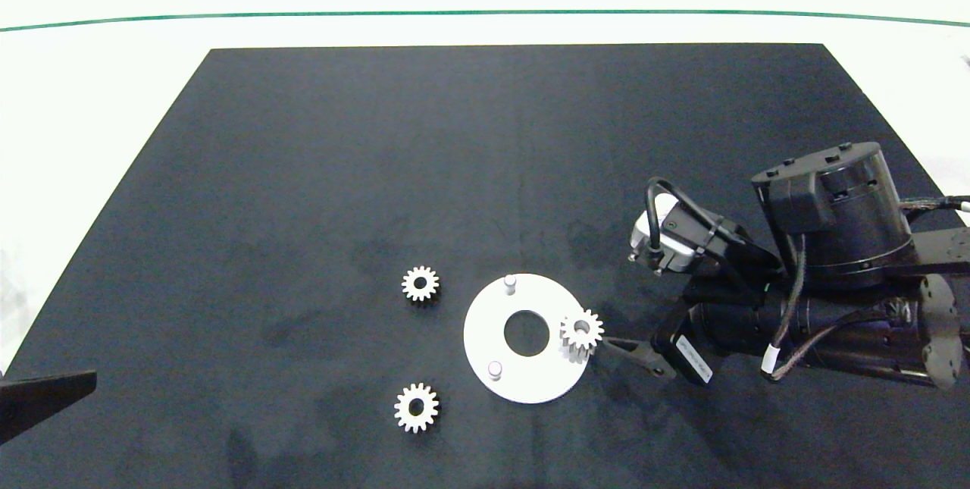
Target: Install three planetary gears onto the carrier pins
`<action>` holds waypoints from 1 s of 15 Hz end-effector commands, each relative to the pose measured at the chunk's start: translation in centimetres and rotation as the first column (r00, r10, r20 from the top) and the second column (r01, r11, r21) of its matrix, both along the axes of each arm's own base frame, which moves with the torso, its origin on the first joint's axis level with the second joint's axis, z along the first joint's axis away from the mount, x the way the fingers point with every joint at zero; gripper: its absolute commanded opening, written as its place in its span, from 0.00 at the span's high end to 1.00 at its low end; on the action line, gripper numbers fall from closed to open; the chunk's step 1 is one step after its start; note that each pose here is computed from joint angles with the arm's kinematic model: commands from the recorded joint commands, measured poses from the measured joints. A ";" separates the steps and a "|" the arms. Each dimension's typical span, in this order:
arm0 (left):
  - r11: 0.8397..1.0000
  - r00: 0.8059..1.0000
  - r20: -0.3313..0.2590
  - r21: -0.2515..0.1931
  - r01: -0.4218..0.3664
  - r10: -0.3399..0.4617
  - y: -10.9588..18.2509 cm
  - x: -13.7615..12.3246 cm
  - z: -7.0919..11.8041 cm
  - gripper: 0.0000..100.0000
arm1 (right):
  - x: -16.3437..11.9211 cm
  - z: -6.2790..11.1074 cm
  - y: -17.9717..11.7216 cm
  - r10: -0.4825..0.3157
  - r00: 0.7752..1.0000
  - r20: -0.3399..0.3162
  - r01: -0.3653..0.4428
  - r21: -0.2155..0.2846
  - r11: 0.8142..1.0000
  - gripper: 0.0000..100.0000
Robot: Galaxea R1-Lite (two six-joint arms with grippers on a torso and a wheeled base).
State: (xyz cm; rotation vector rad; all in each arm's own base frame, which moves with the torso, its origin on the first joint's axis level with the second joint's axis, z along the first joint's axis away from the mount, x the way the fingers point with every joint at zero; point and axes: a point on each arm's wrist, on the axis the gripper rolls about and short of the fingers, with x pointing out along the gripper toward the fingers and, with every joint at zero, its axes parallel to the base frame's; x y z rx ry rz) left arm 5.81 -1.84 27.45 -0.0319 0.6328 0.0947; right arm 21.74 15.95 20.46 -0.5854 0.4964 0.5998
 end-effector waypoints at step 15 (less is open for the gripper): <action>1.000 1.000 0.001 0.000 0.007 -0.007 0.1 -0.2 -0.1 0.00 | -2.3 2.6 -3.1 -0.056 0.995 0.080 0.051 0.064 0.997 0.00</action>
